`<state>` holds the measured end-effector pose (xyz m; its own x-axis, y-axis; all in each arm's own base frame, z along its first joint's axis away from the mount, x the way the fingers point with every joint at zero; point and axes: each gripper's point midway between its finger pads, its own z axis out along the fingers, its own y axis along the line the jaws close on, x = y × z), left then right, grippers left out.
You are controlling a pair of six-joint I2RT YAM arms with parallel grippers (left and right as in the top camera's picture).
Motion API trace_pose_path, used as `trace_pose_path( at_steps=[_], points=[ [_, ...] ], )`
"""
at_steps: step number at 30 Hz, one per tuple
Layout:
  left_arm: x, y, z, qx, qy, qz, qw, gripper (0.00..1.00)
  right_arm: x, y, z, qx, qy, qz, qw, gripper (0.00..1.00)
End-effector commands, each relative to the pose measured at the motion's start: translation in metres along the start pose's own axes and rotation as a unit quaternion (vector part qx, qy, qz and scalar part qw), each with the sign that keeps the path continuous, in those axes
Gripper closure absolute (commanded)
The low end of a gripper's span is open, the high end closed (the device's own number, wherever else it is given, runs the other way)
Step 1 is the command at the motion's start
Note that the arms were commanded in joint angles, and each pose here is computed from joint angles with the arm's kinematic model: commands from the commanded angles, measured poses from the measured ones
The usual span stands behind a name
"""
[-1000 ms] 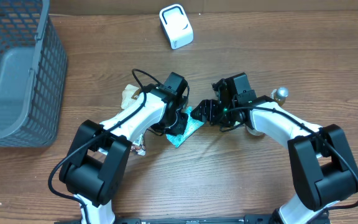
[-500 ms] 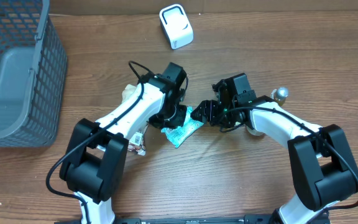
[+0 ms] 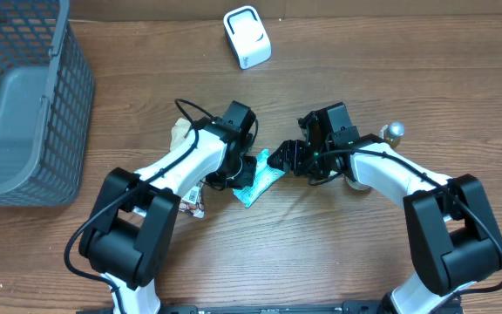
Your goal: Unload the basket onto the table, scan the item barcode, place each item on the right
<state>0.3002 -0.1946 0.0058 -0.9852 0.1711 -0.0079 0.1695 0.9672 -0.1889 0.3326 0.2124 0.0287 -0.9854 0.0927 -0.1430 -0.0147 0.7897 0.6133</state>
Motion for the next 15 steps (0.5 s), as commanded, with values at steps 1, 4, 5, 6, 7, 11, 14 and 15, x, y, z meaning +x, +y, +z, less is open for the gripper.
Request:
trace_pose_path(
  at_steps=[1,4,5,6,7,11,14,15],
  points=[
    [0.022,0.024,0.024,-0.046,0.031,-0.013,0.998,0.96,0.009,0.0,0.011,0.0,0.015,0.015,1.0,0.31],
    [0.021,0.024,0.025,-0.045,0.029,-0.013,0.998,0.96,0.013,0.0,0.021,-0.009,0.028,0.027,0.999,0.31],
    [0.021,0.024,0.025,-0.045,0.029,-0.013,0.998,0.96,0.014,0.001,0.024,-0.018,0.033,0.026,0.999,0.31],
    [0.021,0.023,0.025,-0.045,0.029,-0.013,0.998,0.96,0.015,0.004,0.028,-0.032,0.039,0.025,0.998,0.31],
    [0.02,0.023,0.025,-0.044,0.028,-0.013,0.999,0.96,0.016,0.006,0.031,-0.043,0.044,0.025,0.998,0.32],
    [0.02,0.023,0.025,-0.044,0.028,-0.013,0.999,0.96,0.018,0.007,0.042,-0.067,0.058,0.046,0.995,0.41],
    [0.02,0.023,0.025,-0.044,0.028,-0.013,0.999,0.96,0.018,0.005,0.046,-0.067,0.057,0.049,0.995,0.51],
    [0.02,0.023,0.025,-0.044,0.028,-0.013,0.999,0.96,0.017,0.005,0.046,-0.068,0.056,0.048,0.995,0.53]
  ],
)
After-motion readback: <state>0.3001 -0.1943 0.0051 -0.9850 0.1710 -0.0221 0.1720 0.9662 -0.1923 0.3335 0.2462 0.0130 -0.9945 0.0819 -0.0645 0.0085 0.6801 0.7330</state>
